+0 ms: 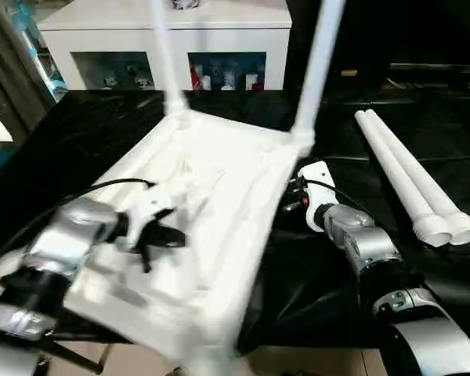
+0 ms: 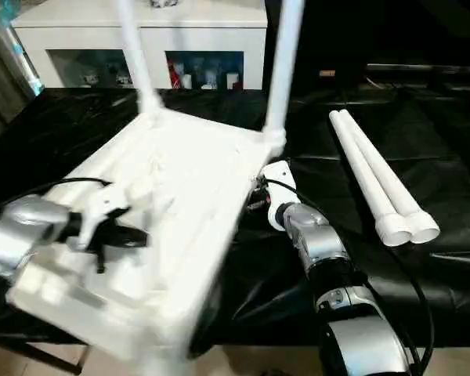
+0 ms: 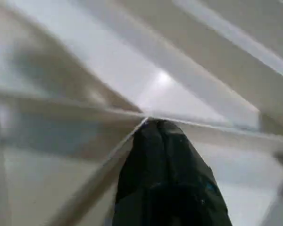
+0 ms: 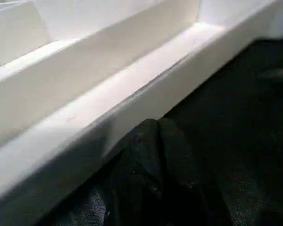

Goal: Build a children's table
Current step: Rotate table base

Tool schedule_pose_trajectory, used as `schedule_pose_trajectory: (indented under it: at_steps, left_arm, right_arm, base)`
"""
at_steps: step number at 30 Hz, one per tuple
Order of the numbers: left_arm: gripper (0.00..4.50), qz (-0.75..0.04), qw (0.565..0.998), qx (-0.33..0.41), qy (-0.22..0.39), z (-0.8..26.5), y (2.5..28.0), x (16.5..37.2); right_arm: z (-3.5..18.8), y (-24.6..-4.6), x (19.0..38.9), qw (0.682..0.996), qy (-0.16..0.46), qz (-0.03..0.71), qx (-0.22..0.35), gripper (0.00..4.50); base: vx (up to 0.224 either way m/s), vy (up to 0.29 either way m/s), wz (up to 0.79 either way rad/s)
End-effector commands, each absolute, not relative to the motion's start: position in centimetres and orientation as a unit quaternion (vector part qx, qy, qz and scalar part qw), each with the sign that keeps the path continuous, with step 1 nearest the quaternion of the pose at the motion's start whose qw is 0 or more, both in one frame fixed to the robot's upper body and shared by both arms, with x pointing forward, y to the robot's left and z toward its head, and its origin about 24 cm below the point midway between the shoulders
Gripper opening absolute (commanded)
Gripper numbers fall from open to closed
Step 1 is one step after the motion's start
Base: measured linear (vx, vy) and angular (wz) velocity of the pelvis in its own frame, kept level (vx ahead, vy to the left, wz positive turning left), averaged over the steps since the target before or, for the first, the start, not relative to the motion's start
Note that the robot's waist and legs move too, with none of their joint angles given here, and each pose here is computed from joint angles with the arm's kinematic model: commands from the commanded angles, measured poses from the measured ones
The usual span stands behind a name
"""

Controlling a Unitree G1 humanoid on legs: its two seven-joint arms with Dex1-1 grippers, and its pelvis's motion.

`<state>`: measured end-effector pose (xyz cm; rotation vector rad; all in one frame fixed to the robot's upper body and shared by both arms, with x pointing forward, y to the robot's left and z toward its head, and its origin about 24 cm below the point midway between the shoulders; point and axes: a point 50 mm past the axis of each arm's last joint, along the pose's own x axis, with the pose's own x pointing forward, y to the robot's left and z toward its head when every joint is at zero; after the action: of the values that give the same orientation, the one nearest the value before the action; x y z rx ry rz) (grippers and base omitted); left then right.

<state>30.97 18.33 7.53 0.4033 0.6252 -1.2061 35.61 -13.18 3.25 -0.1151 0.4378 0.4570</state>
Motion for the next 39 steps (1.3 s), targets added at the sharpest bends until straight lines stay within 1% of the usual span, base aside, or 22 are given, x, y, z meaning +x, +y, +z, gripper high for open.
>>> schedule_pose_trajectory:
  at_steps: [1,2,3,4,6,11,12,13,15,18,19,21,23,26,27,29,32,34,35,37,38,39]
  left_arm:
    - [0.00,-0.577,0.756,0.198,0.236,8.7,16.3,31.9]
    - [0.00,-0.574,0.759,0.200,0.232,8.6,16.1,32.2]
    - [0.00,-0.550,0.776,0.217,0.220,8.5,15.6,33.2]
    - [0.00,-0.549,0.777,0.218,0.219,8.5,15.6,33.3]
    - [0.00,-0.482,0.820,0.238,0.195,8.7,15.1,35.4]
    - [0.00,-0.414,0.858,0.252,0.170,9.3,14.8,37.1]
    - [0.00,-0.371,0.871,0.275,0.169,9.2,15.1,37.9]
    - [0.00,-0.371,0.871,0.275,0.169,9.2,15.1,37.9]
    - [0.00,-0.315,0.885,0.297,0.170,9.0,15.7,38.6]
    - [0.00,-0.263,0.903,0.301,0.158,8.9,16.1,39.1]
    - [0.00,-0.233,0.917,0.294,0.133,9.1,16.1,39.4]
    - [0.00,-0.206,0.930,0.281,0.115,9.2,16.2,39.5]
    - [0.00,-0.200,0.938,0.266,0.102,9.1,16.0,39.5]
    - [0.00,-0.223,0.953,0.191,0.069,9.9,15.3,39.5]
    - [0.00,-0.268,0.953,0.138,0.036,10.8,14.7,39.2]
    - [0.00,-0.324,0.940,0.109,0.015,11.4,14.2,38.5]
    - [0.00,-0.413,0.908,0.070,0.012,11.9,13.6,36.9]
    - [0.00,-0.496,0.866,0.061,0.034,12.0,13.5,34.7]
    - [0.00,-0.540,0.836,0.077,0.062,11.7,13.5,33.3]
    - [0.00,-0.586,0.796,0.103,0.106,11.0,13.8,31.6]
    - [0.00,-0.615,0.764,0.124,0.151,10.2,14.3,30.3]
    - [0.00,-0.621,0.756,0.128,0.163,10.0,14.5,29.9]
  right_arm:
    - [3.9,-11.2,35.8,0.941,0.199,0.269,-0.055,0.06]
    - [3.9,-11.1,35.8,0.941,0.198,0.270,-0.056,0.06]
    - [3.9,-11.1,35.7,0.939,0.197,0.275,-0.056,0.06]
    - [3.9,-11.1,35.7,0.939,0.197,0.275,-0.056,0.06]
    - [3.9,-11.1,35.7,0.939,0.194,0.277,-0.057,0.06]
    - [4.1,-11.5,35.9,0.943,0.189,0.269,-0.060,0.06]
    - [4.4,-11.9,36.1,0.947,0.182,0.259,-0.060,0.06]
    - [4.4,-11.9,36.1,0.947,0.182,0.259,-0.060,0.06]
    - [5.0,-12.5,36.4,0.954,0.169,0.241,-0.056,0.06]
    - [5.7,-13.1,36.7,0.963,0.150,0.216,-0.059,0.06]
    - [6.2,-13.6,37.0,0.971,0.137,0.189,-0.057,0.06]
    - [6.9,-14.1,37.2,0.976,0.119,0.171,-0.058,0.06]
    - [7.7,-14.7,37.3,0.981,0.109,0.146,-0.060,0.06]
    - [8.9,-16.2,37.5,0.985,0.112,0.103,-0.080,0.06]
    - [9.9,-17.2,37.3,0.986,0.112,0.110,-0.062,0.06]
    - [10.7,-18.3,37.1,0.987,0.113,0.099,-0.062,0.06]
    - [11.2,-19.5,36.8,0.988,0.117,0.084,-0.061,0.06]
    - [11.4,-20.6,36.4,0.987,0.125,0.075,-0.074,0.06]
    - [11.5,-21.1,36.1,0.985,0.132,0.077,-0.083,0.06]
    - [11.5,-21.6,35.8,0.982,0.143,0.085,-0.094,0.06]
    - [11.4,-21.8,35.3,0.977,0.158,0.101,-0.107,0.06]
    - [11.3,-21.9,35.1,0.975,0.163,0.106,-0.111,0.06]
  base:
    - [0.000,0.000,0.00]
    - [0.000,0.000,0.00]
    - [0.000,0.000,0.00]
    - [0.000,0.000,0.00]
    - [0.000,0.000,0.00]
    - [0.000,0.000,0.00]
    - [0.000,0.000,0.00]
    - [0.000,0.000,0.00]
    - [0.000,0.000,0.00]
    - [0.000,0.000,0.00]
    - [0.000,0.000,0.00]
    - [0.000,0.000,0.00]
    - [0.000,0.000,0.00]
    - [0.000,0.000,0.00]
    - [0.000,0.000,0.00]
    - [0.000,0.000,0.00]
    - [0.000,0.000,0.00]
    - [0.000,0.000,0.00]
    - [0.000,0.000,0.00]
    - [0.000,0.000,0.00]
    - [0.000,0.000,0.00]
    - [0.000,0.000,0.00]
